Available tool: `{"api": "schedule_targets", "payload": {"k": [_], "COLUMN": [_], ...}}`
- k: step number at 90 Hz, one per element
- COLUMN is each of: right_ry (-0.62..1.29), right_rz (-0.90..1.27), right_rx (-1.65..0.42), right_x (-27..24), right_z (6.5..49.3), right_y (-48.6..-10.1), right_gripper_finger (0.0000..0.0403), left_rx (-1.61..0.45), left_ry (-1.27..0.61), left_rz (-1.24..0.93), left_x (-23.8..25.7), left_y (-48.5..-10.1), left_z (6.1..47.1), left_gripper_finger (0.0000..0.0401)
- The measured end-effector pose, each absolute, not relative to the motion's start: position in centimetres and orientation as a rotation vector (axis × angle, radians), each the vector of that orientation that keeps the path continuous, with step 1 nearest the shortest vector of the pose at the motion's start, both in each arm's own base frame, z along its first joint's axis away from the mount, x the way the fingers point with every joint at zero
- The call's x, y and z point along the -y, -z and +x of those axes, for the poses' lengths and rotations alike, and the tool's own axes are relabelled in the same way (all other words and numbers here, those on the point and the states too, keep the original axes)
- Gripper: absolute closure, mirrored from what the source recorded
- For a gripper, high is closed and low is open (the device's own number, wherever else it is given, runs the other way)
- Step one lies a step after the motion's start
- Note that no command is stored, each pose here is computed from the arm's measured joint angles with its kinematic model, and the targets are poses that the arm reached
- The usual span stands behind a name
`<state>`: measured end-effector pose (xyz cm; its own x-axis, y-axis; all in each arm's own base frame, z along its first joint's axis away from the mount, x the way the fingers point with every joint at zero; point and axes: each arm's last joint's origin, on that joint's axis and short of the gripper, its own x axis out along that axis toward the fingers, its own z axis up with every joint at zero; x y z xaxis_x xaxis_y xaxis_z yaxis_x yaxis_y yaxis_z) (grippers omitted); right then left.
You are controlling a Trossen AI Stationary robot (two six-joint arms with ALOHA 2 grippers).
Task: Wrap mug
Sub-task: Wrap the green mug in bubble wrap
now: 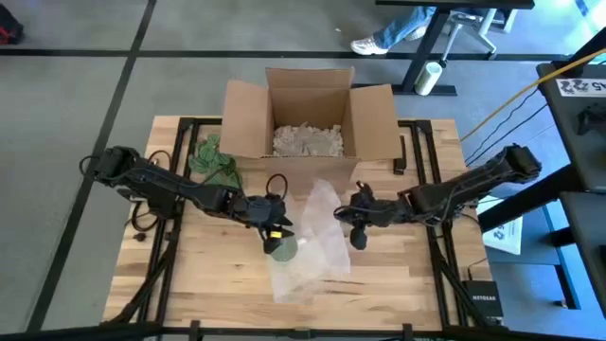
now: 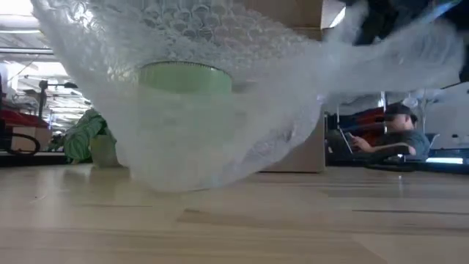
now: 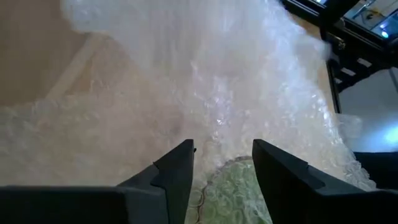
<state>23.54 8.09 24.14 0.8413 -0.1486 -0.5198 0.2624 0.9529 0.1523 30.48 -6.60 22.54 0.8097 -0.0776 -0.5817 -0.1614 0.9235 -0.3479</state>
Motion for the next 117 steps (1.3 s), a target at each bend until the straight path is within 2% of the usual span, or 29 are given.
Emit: {"api": "schedule_targets", "payload": {"k": [23, 54, 75, 92, 117], "right_ry": [0.358, 0.087, 0.079, 0.094, 0.1], "right_rz": [0.138, 0.244, 0.234, 0.218, 0.208], "right_rx": [-0.412, -0.524, -0.555, -0.568, -0.584], "right_x": [-9.9, -11.0, -10.9, -10.8, -10.8], "right_z": [22.5, 22.5, 22.3, 22.2, 22.2], "right_y": [-24.6, -24.4, -24.1, -24.0, -23.8], "right_gripper_finger": [0.0403, 0.0402, 0.0402, 0.0402, 0.0402], "left_rx": [-0.63, -0.63, -0.625, -0.567, -0.811], "left_ry": [-0.046, -0.045, -0.036, 0.067, 0.07], "left_rz": [-0.398, -0.394, -0.369, -0.311, -0.308], "left_x": [6.6, 6.6, 6.6, 7.2, 8.2], "left_y": [-22.5, -22.5, -22.7, -26.0, -29.6], "left_z": [30.5, 30.5, 30.5, 31.5, 30.9], "left_gripper_finger": [0.0253, 0.0253, 0.0252, 0.0249, 0.0266]}}
